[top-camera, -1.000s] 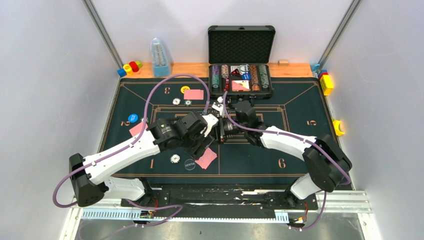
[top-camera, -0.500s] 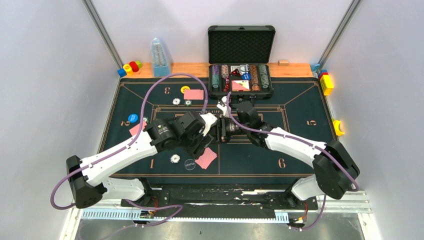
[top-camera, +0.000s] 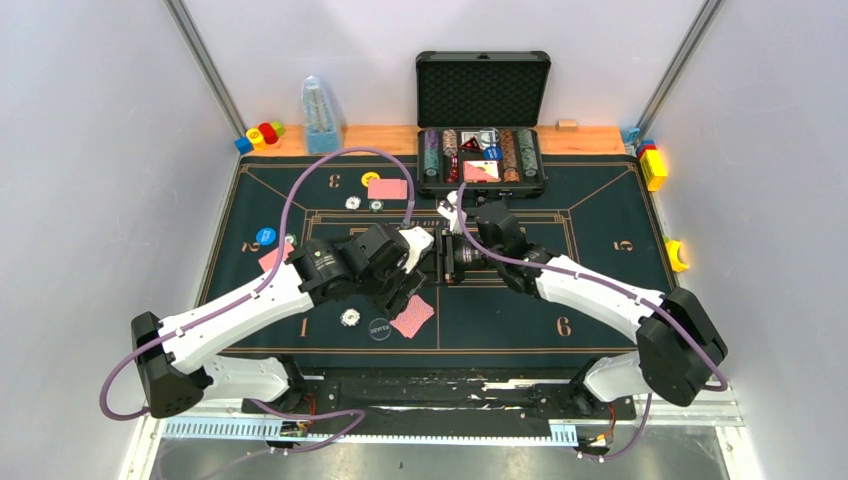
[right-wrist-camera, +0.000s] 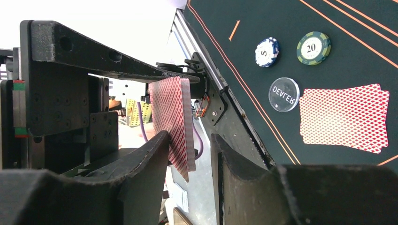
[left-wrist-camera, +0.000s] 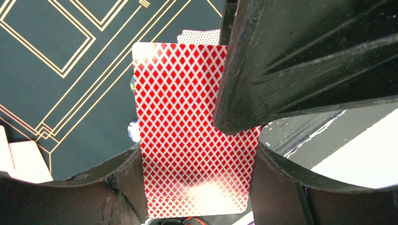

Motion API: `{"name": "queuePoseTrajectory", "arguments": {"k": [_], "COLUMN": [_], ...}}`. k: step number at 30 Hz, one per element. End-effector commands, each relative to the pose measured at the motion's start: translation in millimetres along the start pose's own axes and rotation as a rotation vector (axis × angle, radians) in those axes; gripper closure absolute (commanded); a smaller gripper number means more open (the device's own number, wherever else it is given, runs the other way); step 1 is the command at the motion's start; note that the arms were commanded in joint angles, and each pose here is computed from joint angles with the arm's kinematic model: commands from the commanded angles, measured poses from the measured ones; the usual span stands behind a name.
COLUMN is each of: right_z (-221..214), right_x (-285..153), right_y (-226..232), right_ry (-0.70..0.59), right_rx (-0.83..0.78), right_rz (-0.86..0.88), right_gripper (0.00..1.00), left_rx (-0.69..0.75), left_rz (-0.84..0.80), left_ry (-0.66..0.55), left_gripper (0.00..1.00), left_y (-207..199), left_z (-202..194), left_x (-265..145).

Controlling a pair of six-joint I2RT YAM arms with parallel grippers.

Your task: Distribute texas hold em gaming equipment

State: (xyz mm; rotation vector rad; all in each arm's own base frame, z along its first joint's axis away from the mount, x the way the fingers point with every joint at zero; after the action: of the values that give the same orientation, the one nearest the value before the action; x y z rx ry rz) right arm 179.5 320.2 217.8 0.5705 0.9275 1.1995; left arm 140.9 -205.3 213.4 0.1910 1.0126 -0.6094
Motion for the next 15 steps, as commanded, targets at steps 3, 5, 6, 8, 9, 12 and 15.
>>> {"name": "queuePoseTrajectory", "arguments": {"k": [3,5,6,8,9,12,15], "right_z": [17.0,18.5,18.9,20.1,20.7,21.9,23.1], "right_x": [-11.8,-13.4,-14.0,-15.0,-15.2,-14.8,-15.7], "right_y": [20.2,20.9,20.6,20.4,20.3,18.5,18.3], "right_ry": [-0.055,-0.066,-0.068,-0.073,-0.075,-0.075,-0.08], "right_rx": [-0.088,-0.096,-0.097,-0.099,-0.1,-0.099,-0.098], "right_rz": [0.016,0.007,0.004,-0.001,-0.002,-0.007,-0.011], "right_gripper": [0.59,0.6,0.61,0.64,0.66,0.72,0.76], "left_rx": [0.006,0.007,0.007,0.007,0.008,0.007,0.007], "left_rz": [-0.031,-0.03,-0.03,-0.032,-0.032,-0.033,-0.031], "left_ry": [-0.055,-0.054,-0.053,-0.053,-0.051,-0.051,-0.051], "left_gripper": [1.0,1.0,1.0,1.0,1.0,1.0,1.0], "left_y": [-2.5,-2.4,-2.4,-2.6,-2.5,-2.6,-2.4], "left_z": [7.1,6.7,6.7,6.4,6.0,6.1,5.8], "left_x": [-6.0,-5.7,-5.7,-5.6,-5.3,-5.5,-5.3]}}
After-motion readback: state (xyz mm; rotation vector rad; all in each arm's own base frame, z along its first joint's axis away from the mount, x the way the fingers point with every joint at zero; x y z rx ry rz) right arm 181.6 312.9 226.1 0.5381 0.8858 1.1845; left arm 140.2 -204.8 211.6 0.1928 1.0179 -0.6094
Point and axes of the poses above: each gripper's point midway between its finger pads, its own x axis out along the fingers, its own y axis along the line the jaws close on, z = x × y, the point moved 4 cm from there along -x, back along the fingers, and after that the axes turned 11 degrees about -x, right-handed, at the moved point
